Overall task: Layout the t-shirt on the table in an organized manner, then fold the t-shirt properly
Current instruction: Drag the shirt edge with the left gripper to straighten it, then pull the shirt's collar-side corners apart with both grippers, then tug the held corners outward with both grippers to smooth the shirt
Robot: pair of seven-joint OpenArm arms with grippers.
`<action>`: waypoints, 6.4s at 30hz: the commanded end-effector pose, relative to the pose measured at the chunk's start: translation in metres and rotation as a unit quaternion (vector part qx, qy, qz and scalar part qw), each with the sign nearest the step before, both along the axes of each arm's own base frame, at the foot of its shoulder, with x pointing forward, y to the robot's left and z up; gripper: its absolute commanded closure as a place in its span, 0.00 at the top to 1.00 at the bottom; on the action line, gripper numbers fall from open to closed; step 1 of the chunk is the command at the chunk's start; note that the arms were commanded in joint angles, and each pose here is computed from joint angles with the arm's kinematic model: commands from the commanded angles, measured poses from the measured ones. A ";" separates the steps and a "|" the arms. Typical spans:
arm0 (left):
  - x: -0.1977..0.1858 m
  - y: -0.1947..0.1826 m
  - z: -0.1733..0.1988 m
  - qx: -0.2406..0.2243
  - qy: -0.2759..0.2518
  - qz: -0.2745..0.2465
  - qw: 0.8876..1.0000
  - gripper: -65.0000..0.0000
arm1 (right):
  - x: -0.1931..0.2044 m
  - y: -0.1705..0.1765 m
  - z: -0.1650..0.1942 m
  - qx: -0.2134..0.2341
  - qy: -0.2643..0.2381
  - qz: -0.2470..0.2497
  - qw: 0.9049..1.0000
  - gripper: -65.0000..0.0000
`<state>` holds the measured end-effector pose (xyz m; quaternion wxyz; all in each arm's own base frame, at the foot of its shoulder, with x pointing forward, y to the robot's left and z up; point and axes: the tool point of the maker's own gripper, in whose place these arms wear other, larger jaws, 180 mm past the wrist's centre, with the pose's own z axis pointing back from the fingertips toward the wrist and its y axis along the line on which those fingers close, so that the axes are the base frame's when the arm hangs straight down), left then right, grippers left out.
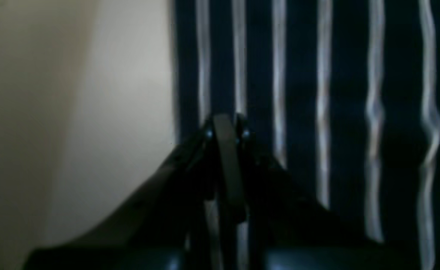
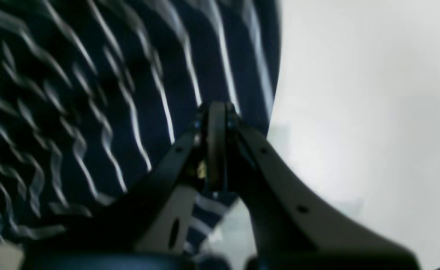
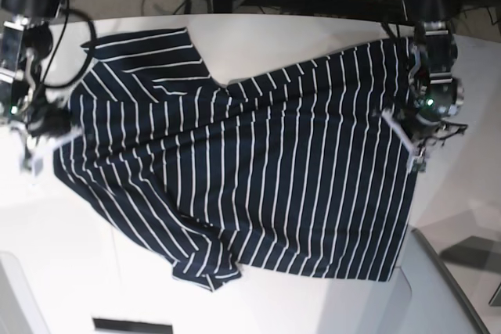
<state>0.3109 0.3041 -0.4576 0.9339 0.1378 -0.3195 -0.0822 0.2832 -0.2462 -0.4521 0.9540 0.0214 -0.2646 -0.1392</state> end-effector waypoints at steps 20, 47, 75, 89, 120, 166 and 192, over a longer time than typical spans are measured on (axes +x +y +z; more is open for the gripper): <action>0.081 0.020 -0.008 -0.015 -0.077 0.021 0.997 0.00 | -0.041 -0.022 -0.035 0.001 0.058 -0.021 0.998 0.00; -0.090 0.074 0.045 -0.145 -0.095 0.111 0.979 0.00 | -0.111 -0.010 -0.005 0.162 -0.045 -0.029 0.985 0.83; -0.119 0.071 0.031 -0.155 -0.067 0.117 0.979 0.00 | -0.171 0.070 -0.040 0.233 0.069 0.029 0.970 0.70; -0.120 0.071 0.030 -0.156 -0.065 0.117 0.979 0.00 | -0.181 0.069 -0.042 0.234 0.083 0.025 0.968 0.71; -0.181 0.071 -0.006 -0.205 -0.071 0.250 0.943 0.71 | -0.182 0.069 -0.044 0.235 0.087 0.028 0.968 0.01; -0.131 0.006 0.036 -0.197 -0.046 0.110 0.973 0.00 | -0.174 0.086 0.026 0.170 0.101 0.178 0.964 0.01; -0.165 0.022 0.046 -0.162 -0.026 0.109 0.980 0.00 | -0.211 0.056 0.029 0.129 0.150 0.159 0.967 0.01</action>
